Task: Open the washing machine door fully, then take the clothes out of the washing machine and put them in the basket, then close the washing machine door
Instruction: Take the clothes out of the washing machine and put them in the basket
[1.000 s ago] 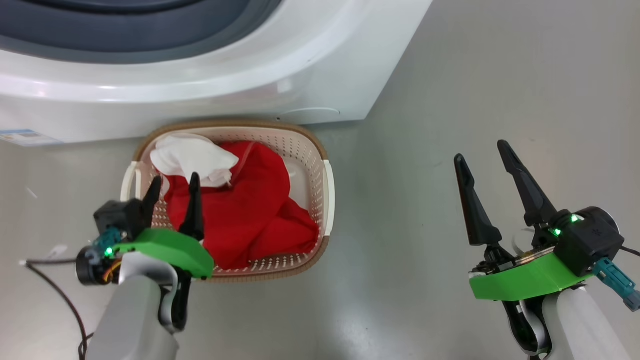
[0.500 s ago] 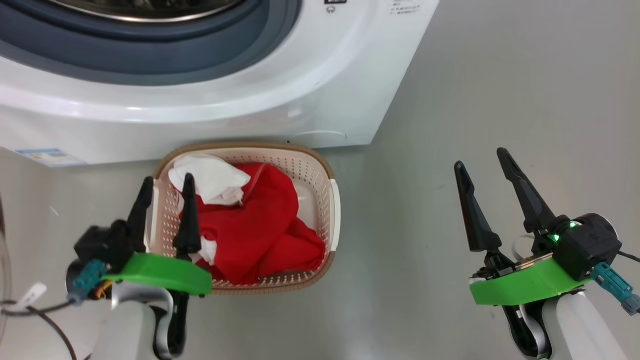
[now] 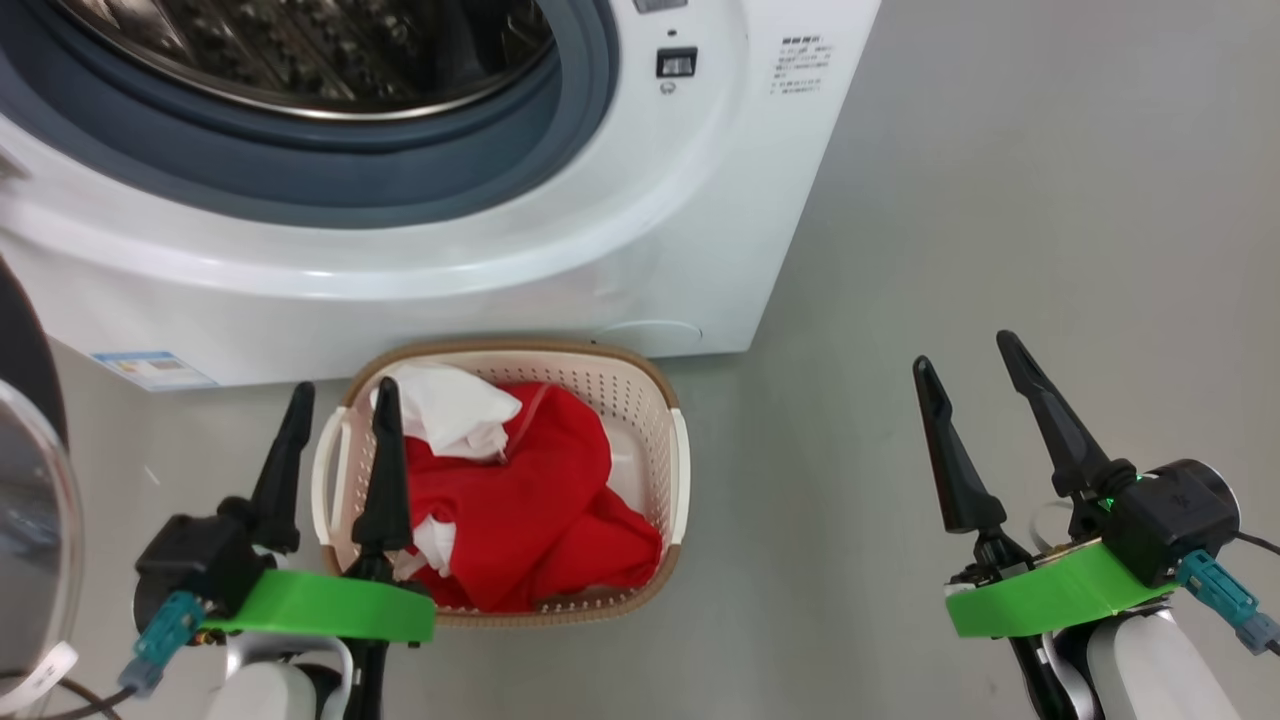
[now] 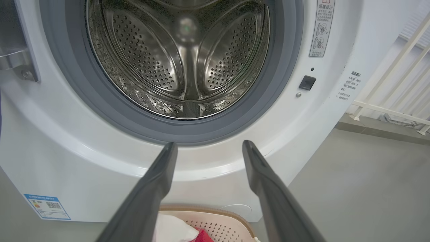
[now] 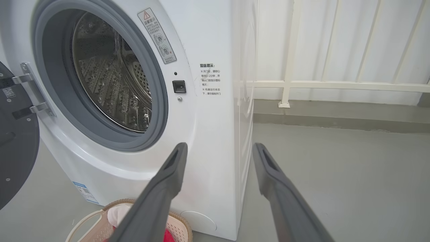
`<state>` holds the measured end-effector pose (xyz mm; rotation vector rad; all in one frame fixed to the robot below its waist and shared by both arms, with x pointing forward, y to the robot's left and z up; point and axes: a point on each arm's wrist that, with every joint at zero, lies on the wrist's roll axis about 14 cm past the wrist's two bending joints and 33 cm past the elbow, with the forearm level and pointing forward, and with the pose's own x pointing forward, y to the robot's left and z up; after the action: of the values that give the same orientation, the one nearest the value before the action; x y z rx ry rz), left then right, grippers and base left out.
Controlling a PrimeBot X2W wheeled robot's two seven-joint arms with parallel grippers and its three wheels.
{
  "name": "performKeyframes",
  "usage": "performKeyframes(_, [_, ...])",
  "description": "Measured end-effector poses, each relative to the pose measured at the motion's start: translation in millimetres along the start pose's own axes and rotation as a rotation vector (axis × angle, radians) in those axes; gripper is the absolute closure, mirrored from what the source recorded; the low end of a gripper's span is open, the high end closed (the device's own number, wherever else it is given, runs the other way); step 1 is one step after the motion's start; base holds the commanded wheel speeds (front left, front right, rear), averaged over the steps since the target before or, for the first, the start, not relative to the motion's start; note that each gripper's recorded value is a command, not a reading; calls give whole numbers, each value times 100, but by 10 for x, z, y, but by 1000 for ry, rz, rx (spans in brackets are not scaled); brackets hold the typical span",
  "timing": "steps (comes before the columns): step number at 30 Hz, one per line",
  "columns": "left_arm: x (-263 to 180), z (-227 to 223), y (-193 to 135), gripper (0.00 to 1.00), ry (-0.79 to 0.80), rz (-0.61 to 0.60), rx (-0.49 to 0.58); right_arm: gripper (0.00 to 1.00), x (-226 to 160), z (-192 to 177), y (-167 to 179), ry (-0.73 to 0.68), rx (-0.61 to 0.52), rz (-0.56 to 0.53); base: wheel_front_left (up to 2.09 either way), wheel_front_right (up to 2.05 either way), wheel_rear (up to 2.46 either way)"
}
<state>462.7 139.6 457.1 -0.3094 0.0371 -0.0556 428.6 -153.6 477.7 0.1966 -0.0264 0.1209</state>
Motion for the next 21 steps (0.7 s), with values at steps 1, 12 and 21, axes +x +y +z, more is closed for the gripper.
performKeyframes(1, [-15, 65, -5, 0, -18, 4, 1, 0, -7, 22, 7, -5, 0, 2, 0, 0, 0])
performKeyframes(12, [-301, 348, -74, 0, -89, -10, 66, 0, -146, 210, 13, -47, -16, -4, 0, 0, 0])
performKeyframes(21, [-561, 473, -62, 0, -117, -3, 81, 0, -312, 322, 39, -69, -36, -3, 0, 0, 0])
